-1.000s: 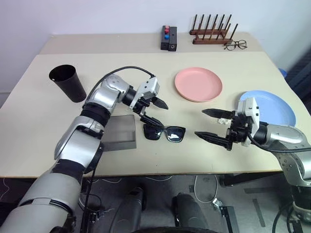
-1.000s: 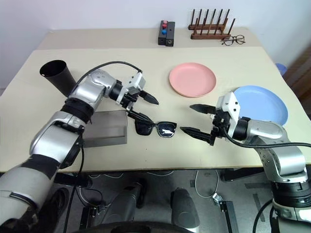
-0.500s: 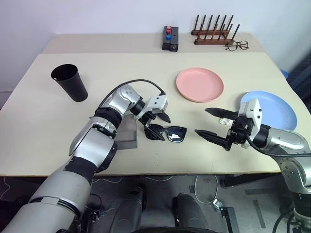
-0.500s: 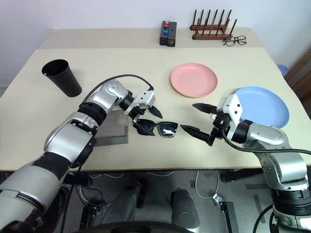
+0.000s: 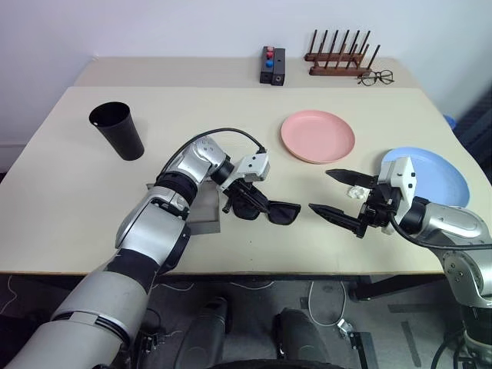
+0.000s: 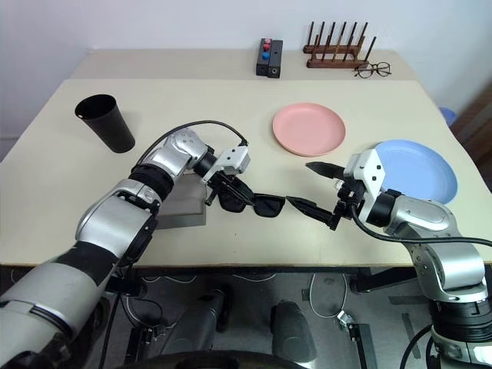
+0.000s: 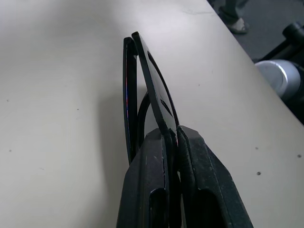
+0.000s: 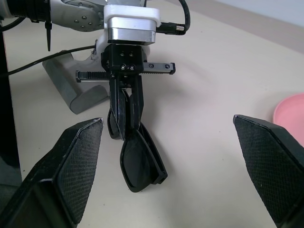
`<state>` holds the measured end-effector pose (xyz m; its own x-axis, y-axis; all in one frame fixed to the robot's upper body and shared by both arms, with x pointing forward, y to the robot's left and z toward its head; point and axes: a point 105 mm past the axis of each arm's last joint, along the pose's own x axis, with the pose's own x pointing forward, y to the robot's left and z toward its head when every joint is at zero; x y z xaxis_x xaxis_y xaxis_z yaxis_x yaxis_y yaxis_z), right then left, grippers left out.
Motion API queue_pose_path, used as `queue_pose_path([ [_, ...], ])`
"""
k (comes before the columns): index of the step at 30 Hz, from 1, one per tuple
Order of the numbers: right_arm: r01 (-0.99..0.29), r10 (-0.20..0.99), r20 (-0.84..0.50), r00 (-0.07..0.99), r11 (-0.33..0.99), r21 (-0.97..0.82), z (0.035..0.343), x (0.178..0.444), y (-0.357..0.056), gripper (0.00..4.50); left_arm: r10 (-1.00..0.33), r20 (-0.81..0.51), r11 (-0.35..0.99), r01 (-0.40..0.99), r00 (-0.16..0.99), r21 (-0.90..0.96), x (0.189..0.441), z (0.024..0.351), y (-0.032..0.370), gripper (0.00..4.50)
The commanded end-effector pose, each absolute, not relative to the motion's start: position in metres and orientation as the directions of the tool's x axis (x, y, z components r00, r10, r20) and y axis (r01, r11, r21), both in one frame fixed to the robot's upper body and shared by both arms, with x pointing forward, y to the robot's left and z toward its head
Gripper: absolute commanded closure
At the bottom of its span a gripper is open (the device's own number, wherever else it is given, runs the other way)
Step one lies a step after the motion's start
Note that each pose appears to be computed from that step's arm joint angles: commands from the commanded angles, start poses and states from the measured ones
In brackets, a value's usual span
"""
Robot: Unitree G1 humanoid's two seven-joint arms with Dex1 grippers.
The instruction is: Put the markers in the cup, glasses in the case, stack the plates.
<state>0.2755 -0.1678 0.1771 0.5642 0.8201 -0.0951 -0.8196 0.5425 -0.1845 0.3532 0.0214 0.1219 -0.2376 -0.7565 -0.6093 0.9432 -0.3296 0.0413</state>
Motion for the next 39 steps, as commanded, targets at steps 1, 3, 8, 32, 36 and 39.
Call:
queue_pose_path([
  [1,-0.813,0.826,-0.058,0.561,0.537,-0.224,0.187,0.279,-0.165,0.0,-0.766,-0.603,-0.292,0.956,-0.22,0.021,0.358,0.134,0.022,4.49],
  [3,-0.814,0.827,-0.056,0.559,0.535,-0.226,0.186,0.279,-0.164,0.0,-0.788,-0.579,-0.263,0.965,-0.21,0.008,0.361,0.145,0.02,4.49],
  [8,-0.817,0.831,-0.055,0.553,0.529,-0.229,0.185,0.281,-0.163,0.0,-0.855,-0.496,-0.174,0.985,-0.149,0.005,0.372,0.195,0.025,4.49],
  [32,-0.851,0.867,-0.045,0.496,0.475,-0.225,0.183,0.29,-0.151,0.0,-0.765,-0.642,0.055,0.988,-0.049,-0.142,0.335,0.201,0.176,4.49],
  [36,-0.853,0.869,-0.048,0.492,0.471,-0.226,0.183,0.289,-0.151,0.0,-0.754,-0.655,0.071,0.987,-0.041,-0.145,0.329,0.194,0.191,4.49],
  [39,-0.853,0.869,-0.054,0.492,0.47,-0.228,0.183,0.289,-0.152,0.0,-0.761,-0.648,0.087,0.984,-0.034,-0.153,0.325,0.184,0.201,4.49],
])
